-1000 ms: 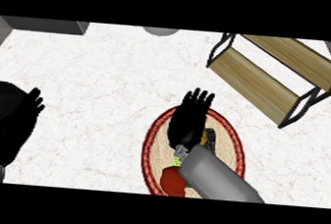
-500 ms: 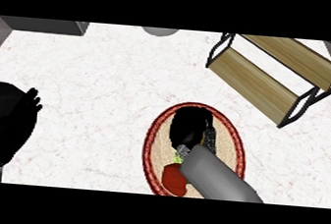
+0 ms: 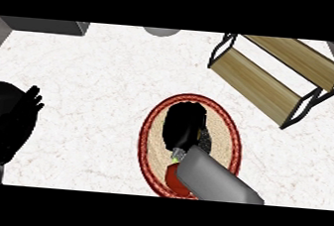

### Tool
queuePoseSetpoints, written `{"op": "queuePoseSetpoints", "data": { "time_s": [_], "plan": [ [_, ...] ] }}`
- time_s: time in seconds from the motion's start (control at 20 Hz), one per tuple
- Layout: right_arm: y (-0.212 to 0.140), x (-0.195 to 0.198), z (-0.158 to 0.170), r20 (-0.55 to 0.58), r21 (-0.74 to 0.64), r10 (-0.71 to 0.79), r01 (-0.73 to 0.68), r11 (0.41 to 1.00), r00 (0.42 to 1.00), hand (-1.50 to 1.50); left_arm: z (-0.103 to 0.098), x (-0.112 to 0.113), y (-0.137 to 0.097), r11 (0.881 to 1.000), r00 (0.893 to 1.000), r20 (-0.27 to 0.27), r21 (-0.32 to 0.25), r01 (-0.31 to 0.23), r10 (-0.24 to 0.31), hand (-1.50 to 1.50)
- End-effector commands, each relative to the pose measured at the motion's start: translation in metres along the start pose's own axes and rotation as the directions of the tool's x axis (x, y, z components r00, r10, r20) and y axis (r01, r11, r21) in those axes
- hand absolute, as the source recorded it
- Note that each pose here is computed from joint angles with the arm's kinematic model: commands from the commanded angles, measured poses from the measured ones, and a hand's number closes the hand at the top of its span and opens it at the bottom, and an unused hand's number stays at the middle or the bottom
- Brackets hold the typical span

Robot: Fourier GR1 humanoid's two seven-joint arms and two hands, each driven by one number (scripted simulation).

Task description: Pick the squash from the placemat and place it in the tiered shelf

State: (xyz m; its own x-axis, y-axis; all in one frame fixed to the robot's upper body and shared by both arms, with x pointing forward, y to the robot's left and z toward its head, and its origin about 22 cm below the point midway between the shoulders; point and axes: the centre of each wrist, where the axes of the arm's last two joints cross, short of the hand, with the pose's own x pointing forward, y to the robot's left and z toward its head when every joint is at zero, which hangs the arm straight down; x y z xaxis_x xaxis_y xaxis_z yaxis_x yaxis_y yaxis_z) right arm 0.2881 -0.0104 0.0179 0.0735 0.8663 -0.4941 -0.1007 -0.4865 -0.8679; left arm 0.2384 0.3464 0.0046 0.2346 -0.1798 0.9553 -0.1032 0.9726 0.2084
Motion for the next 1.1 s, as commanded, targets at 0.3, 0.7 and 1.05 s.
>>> {"op": "queuePoseSetpoints", "data": {
  "time_s": [0.3, 0.7, 1.05],
  "plan": [
    [-0.066, -0.069, -0.039, -0.251, -0.034, -0.615, 0.628, 0.777, 0.748, 1.50, 0.002, -0.007, 0.000, 0.999, 1.000, -0.001, 0.026, -0.019, 0.019, 0.00],
    [-0.137, -0.112, -0.023, -0.246, -0.175, -0.812, 0.799, 0.575, 0.530, 1.50, 0.006, -0.006, 0.003, 1.000, 1.000, -0.013, -0.015, -0.009, 0.009, 0.00],
    [-0.182, -0.150, 0.016, -0.175, -0.332, -0.928, 0.868, 0.370, 0.329, 1.50, 0.004, 0.001, 0.016, 1.000, 1.000, -0.023, -0.004, 0.004, -0.004, 0.00]
  ]
}}
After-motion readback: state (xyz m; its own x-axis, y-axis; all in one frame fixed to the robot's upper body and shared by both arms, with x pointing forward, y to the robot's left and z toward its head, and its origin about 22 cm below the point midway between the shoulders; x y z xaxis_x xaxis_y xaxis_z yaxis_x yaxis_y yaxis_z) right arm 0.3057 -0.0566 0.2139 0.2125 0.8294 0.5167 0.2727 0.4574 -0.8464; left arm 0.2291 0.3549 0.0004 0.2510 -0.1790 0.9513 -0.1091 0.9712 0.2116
